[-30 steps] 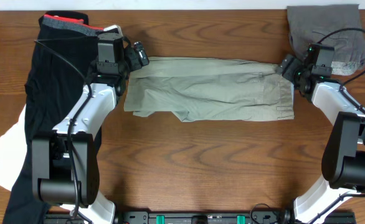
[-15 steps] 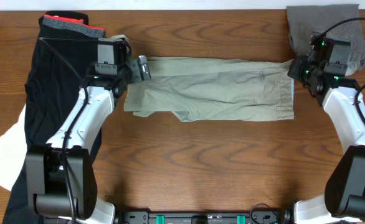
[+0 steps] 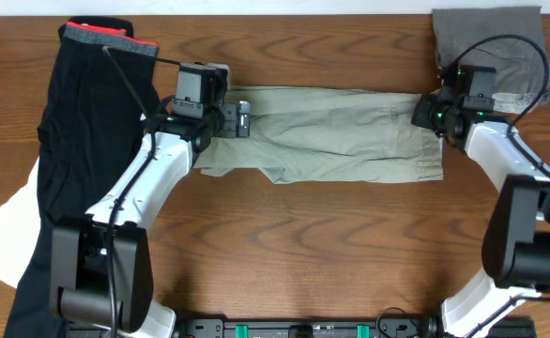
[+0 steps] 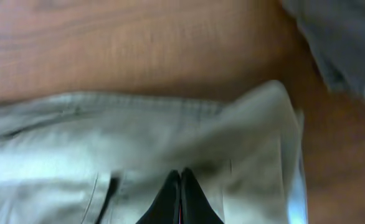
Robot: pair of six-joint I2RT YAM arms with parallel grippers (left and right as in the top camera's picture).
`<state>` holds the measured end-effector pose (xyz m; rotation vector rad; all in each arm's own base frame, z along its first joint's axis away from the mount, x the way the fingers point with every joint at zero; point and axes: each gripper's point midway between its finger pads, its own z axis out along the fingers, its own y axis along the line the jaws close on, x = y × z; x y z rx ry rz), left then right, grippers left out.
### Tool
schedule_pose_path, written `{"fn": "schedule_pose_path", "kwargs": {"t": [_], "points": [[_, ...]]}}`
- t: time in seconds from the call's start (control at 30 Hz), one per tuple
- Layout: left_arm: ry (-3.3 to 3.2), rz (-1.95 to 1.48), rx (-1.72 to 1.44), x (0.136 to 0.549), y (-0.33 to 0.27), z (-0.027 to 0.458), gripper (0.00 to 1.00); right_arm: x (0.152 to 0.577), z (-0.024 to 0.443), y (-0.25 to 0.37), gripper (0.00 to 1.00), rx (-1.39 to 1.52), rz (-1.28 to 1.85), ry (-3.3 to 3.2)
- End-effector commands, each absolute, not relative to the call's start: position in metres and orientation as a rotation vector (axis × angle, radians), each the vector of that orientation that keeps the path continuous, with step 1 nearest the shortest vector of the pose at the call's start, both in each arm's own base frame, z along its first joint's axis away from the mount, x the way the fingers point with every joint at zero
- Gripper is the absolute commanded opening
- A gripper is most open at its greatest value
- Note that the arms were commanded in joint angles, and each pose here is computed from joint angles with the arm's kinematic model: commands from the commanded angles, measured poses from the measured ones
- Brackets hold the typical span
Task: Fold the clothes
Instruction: 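Lower the folded hem onto the waistband and release both grippers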
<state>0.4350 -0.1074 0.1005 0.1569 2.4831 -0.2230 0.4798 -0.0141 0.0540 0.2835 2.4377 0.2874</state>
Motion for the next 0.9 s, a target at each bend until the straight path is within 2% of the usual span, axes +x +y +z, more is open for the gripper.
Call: {"fn": "schedule_pose_path", "kwargs": {"t": [0.0, 0.3, 0.6, 0.87], "points": [[2.497, -0.212, 0.186, 0.440, -0.108, 0.091, 0.96, 0.492, 0.045, -0.009, 0.01, 0.246, 0.300, 2.411], [2.483, -0.215, 0.187, 0.443, -0.109, 0.092, 0.96, 0.538, 0.074, -0.013, 0.01, 0.270, 0.329, 2.163], [2.476, -0.267, 0.214, 0.443, -0.117, 0.093, 0.96, 0.528, 0.074, 0.003, 0.02, 0.248, 0.443, 2.205], [2.484, -0.271, 0.244, 0.453, -0.121, 0.067, 0.96, 0.497, 0.111, 0.015, 0.19, 0.168, 0.476, 2.268]]}}
